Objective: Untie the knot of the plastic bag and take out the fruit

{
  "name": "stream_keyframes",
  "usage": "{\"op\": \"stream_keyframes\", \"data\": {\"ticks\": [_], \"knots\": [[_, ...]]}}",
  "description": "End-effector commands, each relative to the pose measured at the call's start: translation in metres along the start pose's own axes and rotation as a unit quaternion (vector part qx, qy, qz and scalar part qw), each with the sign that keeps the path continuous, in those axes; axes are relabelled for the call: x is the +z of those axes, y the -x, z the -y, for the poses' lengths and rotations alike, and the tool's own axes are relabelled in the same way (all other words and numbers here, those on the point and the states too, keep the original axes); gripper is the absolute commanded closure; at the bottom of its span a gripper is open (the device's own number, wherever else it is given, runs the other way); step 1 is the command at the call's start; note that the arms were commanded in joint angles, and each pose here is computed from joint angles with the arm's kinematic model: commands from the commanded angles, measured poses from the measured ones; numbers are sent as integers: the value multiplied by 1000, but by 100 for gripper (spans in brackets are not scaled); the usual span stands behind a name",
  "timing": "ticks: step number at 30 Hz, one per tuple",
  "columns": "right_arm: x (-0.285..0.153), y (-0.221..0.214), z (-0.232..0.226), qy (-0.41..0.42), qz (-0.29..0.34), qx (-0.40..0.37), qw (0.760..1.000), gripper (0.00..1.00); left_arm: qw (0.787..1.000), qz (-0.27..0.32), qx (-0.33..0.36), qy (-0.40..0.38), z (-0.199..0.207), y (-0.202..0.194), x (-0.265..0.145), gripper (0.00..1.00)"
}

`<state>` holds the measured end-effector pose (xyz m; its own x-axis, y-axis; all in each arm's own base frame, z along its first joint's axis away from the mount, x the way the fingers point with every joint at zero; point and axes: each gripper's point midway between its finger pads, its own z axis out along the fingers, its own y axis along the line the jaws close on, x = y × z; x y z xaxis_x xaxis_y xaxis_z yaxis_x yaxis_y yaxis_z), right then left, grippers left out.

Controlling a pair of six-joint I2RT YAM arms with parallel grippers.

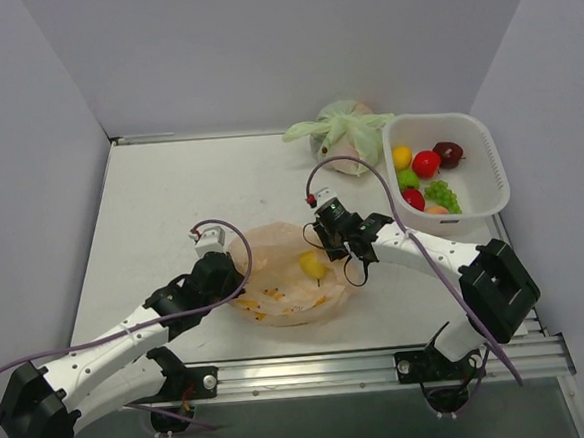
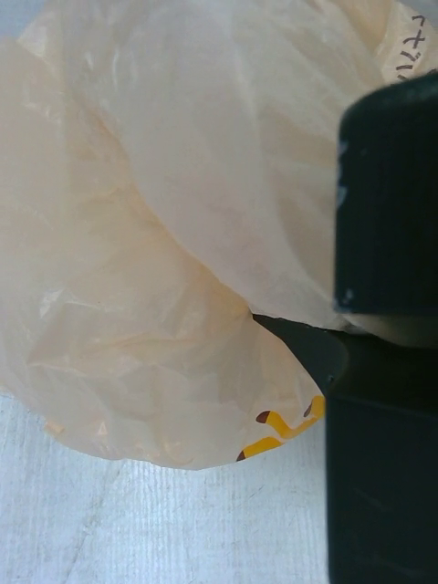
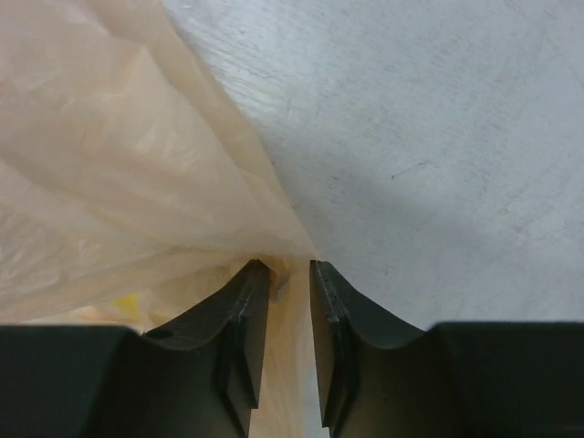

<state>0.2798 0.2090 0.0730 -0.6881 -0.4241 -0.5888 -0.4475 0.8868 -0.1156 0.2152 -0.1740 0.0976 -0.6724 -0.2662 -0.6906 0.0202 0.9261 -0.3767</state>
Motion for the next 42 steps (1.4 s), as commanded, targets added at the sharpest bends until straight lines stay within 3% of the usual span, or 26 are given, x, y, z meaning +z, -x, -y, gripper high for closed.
{"op": "stream_keyframes", "data": {"ticks": [1,6,13,16,20,24,28,33,42], "knots": [[18,-13,6,-8,-13,37,999,78,1000,8,2,-21,15,12,-3,100],[31,-22,-16,47,-16,42,998,87,999,6,11,-34,23,10,0,100],[23,-2,-50,90,13,2,996,86,999,-7,19,-30,28,1,15,100],[10,10,-50,86,31,-3,996,77,1000,-6,20,-22,28,2,18,100],[-18,26,-36,58,62,-6,996,46,1000,4,18,-9,24,6,17,100],[-52,48,-32,56,106,-1,993,28,1000,11,11,-2,19,7,16,100],[-81,65,-40,80,146,14,986,22,1000,6,10,1,17,4,17,100],[-86,71,-63,122,149,26,981,22,1000,4,6,0,17,2,17,100],[-36,51,-96,153,97,31,983,21,1000,3,1,-1,17,2,15,100]]}}
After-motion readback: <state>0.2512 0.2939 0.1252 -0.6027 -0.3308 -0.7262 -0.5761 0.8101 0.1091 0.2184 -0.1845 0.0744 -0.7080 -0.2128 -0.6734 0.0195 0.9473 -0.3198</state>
